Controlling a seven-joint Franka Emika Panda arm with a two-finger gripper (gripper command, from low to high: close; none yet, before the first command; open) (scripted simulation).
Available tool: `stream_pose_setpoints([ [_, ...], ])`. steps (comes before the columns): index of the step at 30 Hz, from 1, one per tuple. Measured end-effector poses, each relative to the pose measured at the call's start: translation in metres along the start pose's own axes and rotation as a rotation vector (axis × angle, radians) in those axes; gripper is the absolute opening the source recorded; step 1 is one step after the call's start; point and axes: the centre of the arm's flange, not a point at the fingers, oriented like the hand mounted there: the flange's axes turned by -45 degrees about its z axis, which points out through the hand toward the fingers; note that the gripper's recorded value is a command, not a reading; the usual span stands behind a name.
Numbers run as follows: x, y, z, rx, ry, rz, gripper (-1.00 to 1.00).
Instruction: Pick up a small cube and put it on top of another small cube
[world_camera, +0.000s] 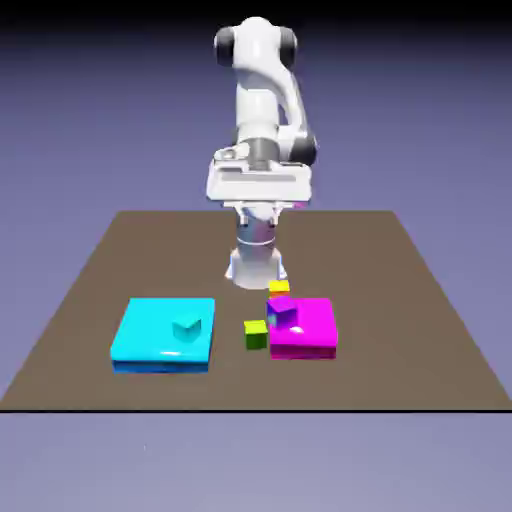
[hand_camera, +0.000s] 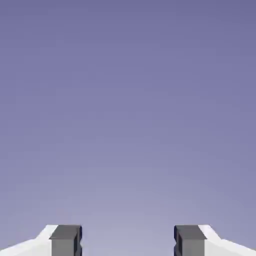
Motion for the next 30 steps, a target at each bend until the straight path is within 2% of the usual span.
stream_pose_setpoints([
  [9,-0.099,0.056,0.104,-0.009,-0.54,0.729,0.0],
  [18,-0.212,0.086,0.154,-0.158,-0.973,1.45,0.0],
  [27,-0.259,0.067,0.197,-0.172,-1.001,1.502,0.0],
  [28,-0.264,0.064,0.202,-0.173,-1.001,1.502,-1.0],
  [30,-0.264,0.064,0.202,-0.172,-1.0,1.502,-1.0],
])
